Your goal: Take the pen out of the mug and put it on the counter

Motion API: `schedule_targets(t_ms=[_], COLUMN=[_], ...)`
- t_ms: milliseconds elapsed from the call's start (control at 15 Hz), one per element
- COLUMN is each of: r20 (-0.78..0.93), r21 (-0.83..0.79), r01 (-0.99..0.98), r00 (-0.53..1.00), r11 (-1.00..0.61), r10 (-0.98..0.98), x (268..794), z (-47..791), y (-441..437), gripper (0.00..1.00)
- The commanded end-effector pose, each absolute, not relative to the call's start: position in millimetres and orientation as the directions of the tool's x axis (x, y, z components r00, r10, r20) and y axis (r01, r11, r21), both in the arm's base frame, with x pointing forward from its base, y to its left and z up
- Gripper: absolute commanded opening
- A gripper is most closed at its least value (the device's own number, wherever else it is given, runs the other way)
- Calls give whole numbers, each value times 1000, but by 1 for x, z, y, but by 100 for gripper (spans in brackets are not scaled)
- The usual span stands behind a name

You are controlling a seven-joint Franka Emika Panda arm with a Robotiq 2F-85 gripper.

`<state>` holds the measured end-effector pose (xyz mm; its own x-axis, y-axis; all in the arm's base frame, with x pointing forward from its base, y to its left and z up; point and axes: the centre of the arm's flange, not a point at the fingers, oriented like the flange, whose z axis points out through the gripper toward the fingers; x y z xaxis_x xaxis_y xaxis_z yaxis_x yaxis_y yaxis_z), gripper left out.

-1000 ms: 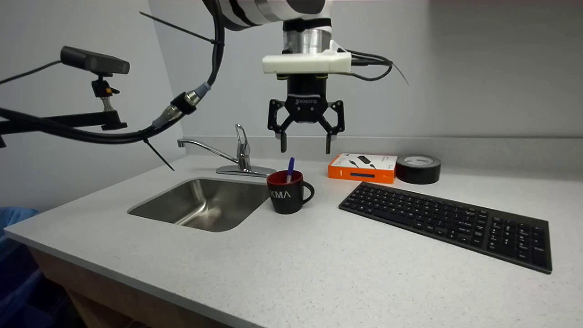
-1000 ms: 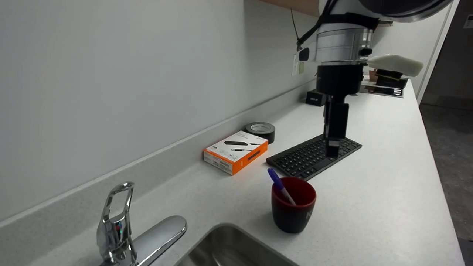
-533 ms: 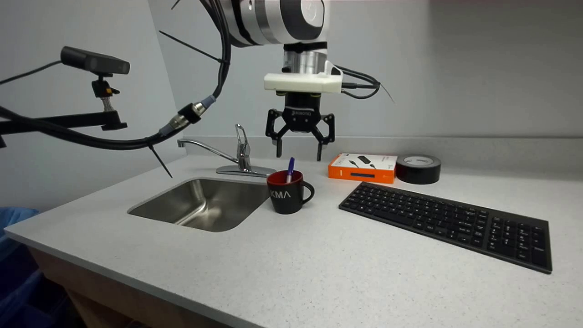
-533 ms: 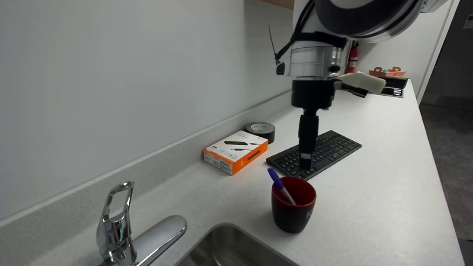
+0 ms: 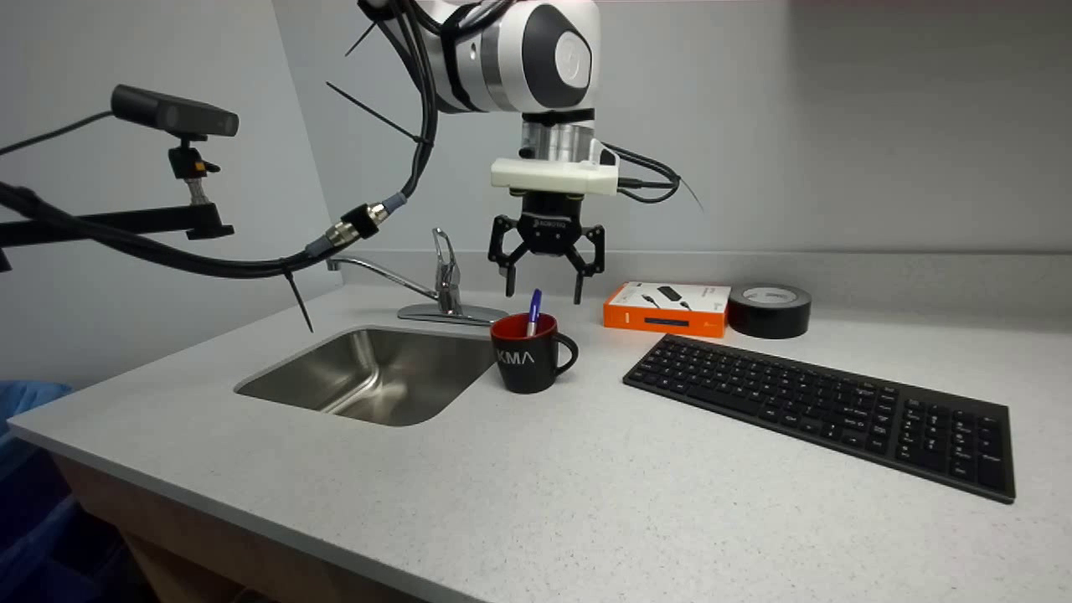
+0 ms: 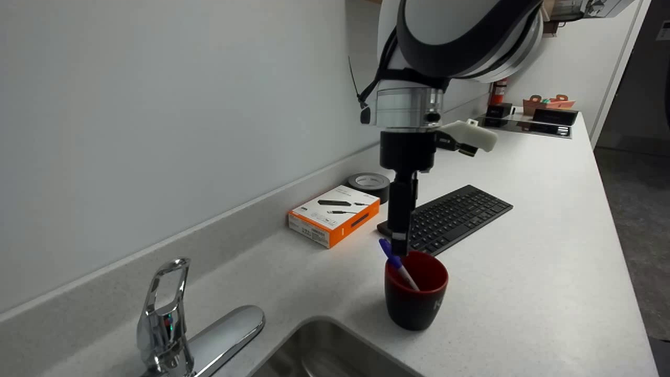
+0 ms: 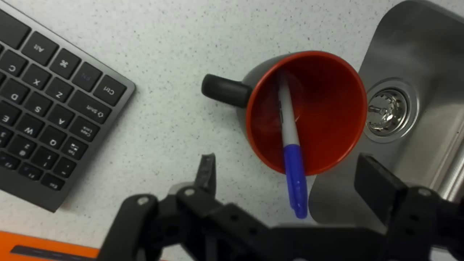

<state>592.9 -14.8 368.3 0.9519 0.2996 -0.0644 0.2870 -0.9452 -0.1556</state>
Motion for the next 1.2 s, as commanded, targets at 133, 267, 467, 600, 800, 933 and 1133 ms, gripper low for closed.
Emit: schedule_targets(t_ms=[133,267,467,600,800,933,1133], r20=[-61,-64,-71,-72,-75,-77,-85], r21=[-188,-189,-198,-201,-206,-210,-210], r01=[288,288,296,297,297,296,291], r00=[951,950,946,946,945,945,945], r11=[-939,-939,-934,-934,-932,-932,-933], r10=[303,305,315,316,317,318,314], x=[617,619,620,621,622,620,616], z=[367,365,363,362,362,363,367], y=[-2,0,3,4,4,5,5], gripper=[100,100,73,60,36,21,1])
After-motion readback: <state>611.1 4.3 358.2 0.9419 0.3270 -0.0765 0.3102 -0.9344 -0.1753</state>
